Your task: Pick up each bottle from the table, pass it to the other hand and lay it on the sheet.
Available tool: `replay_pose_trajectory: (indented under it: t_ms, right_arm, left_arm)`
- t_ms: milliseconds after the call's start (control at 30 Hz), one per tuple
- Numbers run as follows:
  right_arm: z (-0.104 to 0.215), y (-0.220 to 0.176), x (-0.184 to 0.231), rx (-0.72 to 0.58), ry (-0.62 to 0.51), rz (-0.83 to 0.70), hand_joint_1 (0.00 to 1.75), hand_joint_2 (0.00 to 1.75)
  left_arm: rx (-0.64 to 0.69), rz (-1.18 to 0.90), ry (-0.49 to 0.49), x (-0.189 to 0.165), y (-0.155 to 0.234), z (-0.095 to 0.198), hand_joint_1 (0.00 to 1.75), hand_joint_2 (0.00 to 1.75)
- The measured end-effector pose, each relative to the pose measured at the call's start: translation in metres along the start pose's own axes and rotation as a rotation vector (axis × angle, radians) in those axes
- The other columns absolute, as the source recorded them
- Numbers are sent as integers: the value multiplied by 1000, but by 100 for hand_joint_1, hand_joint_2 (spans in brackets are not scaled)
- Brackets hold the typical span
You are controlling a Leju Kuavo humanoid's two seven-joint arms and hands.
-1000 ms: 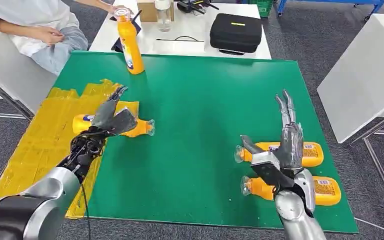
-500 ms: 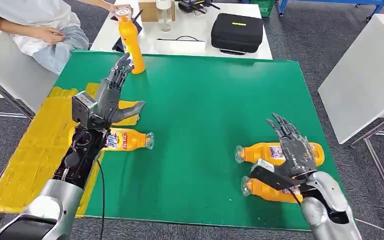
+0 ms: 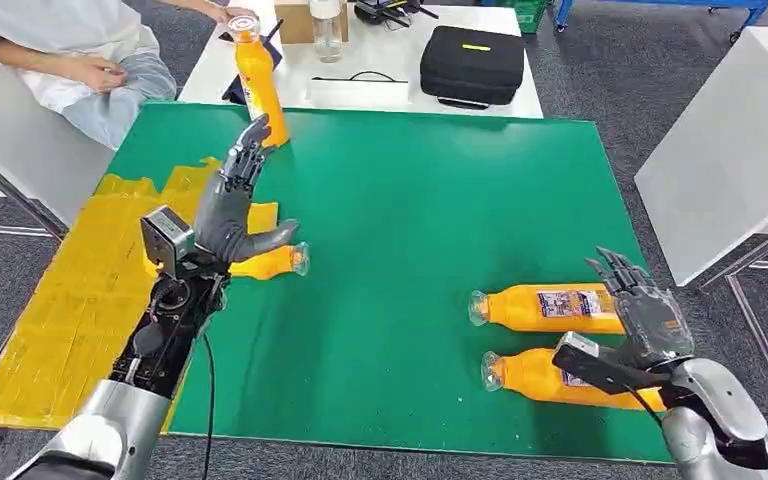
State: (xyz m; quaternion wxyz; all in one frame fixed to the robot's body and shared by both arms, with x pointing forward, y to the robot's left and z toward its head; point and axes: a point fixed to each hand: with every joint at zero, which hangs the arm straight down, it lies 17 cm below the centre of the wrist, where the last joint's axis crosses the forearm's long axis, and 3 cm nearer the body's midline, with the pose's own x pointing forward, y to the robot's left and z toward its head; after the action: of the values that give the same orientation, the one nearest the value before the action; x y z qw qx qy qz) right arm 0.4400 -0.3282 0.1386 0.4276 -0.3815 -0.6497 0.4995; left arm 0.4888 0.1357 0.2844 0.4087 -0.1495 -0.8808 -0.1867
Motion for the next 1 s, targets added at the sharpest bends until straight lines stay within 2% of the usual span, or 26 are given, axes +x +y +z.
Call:
replay_pose_trajectory:
  t_ms: [500, 633, 1000]
  right_arm:
    - [-2, 11, -36, 39, 86, 65, 0, 175]
    - [-10, 17, -47, 37, 121, 109, 0, 175]
    - [-39, 49, -65, 108, 190, 108, 0, 175]
  left_arm:
    - [0, 27, 7, -2, -8, 2, 0, 175]
    - [2, 29, 14, -5, -9, 4, 0, 175]
    - [6, 59, 33, -13, -11, 11, 0, 175]
